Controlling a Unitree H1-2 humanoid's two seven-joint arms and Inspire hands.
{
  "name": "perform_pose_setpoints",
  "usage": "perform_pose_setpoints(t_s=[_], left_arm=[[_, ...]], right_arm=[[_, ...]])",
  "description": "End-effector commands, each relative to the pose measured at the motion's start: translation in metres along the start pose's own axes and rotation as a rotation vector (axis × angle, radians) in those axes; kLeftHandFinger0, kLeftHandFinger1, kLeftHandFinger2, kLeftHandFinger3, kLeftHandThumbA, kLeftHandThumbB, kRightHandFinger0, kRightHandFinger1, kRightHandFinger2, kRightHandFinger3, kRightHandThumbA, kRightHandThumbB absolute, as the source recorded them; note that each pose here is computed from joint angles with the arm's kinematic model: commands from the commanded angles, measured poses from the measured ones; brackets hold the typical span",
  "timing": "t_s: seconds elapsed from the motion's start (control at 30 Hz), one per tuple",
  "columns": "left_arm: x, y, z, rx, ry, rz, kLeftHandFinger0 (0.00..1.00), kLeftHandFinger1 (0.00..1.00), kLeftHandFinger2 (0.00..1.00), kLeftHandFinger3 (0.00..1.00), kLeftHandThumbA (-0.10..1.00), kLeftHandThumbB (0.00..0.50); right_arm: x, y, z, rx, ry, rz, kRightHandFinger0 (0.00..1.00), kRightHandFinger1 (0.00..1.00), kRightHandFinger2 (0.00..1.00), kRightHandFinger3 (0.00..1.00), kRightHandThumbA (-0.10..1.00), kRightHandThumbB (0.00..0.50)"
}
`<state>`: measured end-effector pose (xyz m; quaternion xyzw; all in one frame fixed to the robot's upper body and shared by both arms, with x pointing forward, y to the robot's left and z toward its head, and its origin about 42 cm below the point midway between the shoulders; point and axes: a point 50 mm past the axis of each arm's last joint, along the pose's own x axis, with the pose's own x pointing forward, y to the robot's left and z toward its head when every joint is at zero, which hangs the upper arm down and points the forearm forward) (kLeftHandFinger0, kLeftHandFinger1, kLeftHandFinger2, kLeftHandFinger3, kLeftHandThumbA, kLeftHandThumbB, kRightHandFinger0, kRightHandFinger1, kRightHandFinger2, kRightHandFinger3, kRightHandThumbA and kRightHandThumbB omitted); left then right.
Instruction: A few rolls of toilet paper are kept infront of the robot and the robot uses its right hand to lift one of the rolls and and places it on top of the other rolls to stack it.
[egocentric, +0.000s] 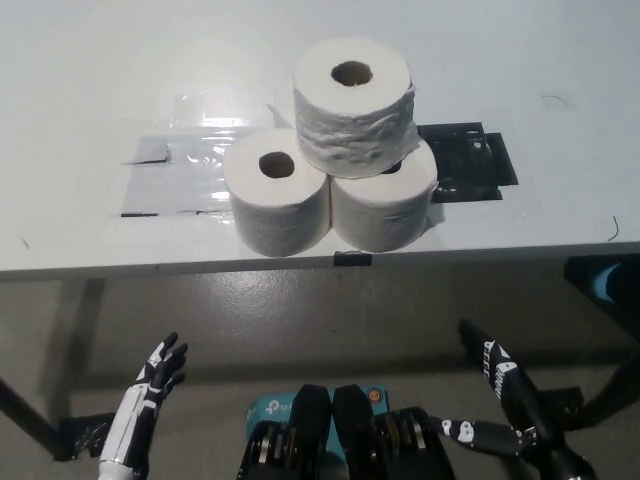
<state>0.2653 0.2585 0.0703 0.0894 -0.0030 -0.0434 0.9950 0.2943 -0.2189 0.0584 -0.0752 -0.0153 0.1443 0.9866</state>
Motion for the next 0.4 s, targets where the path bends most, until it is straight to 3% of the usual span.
perform_pose_setpoints(t_s=[0.0, 0.13, 0.37], left_arm=[[0.0020, 0.0079, 0.0118, 0.007, -0.072, 0.007, 1.00, 1.00, 1.00, 1.00, 1.00, 0.101], [0.0026, 0.0078, 0.0126, 0.003, -0.070, 0.009, 1.00, 1.00, 1.00, 1.00, 1.00, 0.101], [0.0046, 0.0089, 0.0123, 0.021, -0.066, 0.010, 1.00, 1.00, 1.00, 1.00, 1.00, 0.110]], right_arm=[[0.0031, -0.0048, 0.0094, -0.029, -0.066, -0.028, 1.00, 1.00, 1.00, 1.00, 1.00, 0.100], [0.0047, -0.0050, 0.0100, -0.030, -0.073, -0.028, 1.00, 1.00, 1.00, 1.00, 0.98, 0.076], [0.0065, -0.0053, 0.0111, -0.036, -0.063, -0.031, 1.00, 1.00, 1.00, 1.00, 0.98, 0.098]])
